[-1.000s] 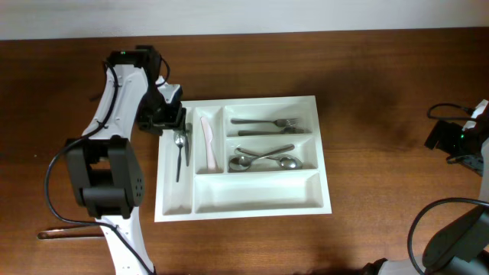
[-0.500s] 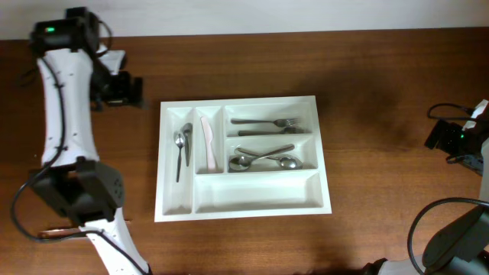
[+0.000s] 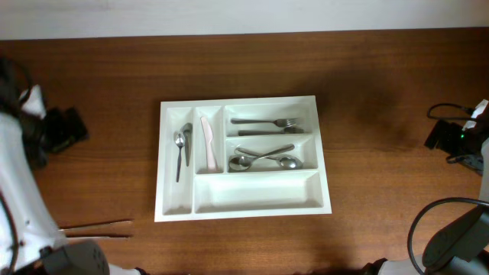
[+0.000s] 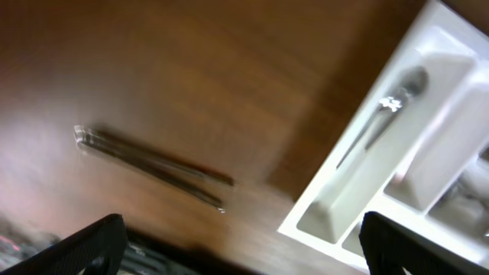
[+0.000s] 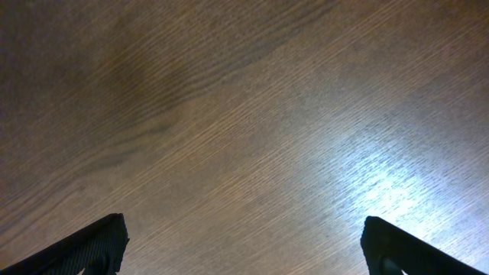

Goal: Pack container
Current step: 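Move the left gripper down to the metal tongs near the table edge, then lower the left gripper onto the tongs and close on them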

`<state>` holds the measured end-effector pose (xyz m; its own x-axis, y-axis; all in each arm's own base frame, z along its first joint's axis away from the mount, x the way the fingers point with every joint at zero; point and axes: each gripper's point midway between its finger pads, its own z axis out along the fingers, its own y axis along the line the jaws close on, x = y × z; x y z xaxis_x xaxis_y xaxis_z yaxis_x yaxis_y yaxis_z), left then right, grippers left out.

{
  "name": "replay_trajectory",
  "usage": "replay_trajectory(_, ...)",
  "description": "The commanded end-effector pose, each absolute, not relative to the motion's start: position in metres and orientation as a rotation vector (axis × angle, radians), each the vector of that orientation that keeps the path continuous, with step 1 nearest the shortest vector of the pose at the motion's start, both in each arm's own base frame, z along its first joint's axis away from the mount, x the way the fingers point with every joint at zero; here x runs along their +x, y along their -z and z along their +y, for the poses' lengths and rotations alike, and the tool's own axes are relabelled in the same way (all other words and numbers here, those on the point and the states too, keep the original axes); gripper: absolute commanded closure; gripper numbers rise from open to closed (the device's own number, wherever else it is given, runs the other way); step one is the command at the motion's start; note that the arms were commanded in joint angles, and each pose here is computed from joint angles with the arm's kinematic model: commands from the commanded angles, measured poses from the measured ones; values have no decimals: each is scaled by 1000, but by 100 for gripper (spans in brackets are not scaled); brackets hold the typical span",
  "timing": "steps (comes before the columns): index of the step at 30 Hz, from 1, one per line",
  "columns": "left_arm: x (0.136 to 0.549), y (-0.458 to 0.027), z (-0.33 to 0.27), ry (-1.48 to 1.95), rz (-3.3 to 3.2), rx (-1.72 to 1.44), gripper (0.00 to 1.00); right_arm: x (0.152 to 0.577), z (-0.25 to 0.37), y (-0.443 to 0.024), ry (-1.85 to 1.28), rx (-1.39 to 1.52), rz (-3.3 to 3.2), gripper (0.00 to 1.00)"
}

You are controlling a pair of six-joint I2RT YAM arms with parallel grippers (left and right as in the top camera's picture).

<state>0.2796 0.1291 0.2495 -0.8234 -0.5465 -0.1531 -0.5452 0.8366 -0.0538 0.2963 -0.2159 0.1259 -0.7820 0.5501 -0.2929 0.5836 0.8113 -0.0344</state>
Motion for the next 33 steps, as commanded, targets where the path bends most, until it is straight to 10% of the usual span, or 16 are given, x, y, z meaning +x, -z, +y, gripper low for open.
replay_trajectory(1,246,-230,137,106,2594,-1552,1,296,-217,-124,177,887,2727,1)
replay_trajectory(13,186,-131,131,212,2391,-2226,1,296,-217,-124,177,887,2727,1)
replay_trajectory(33,151,-58,165,-93,2356,-2218,1,296,-217,-124,177,887,2727,1)
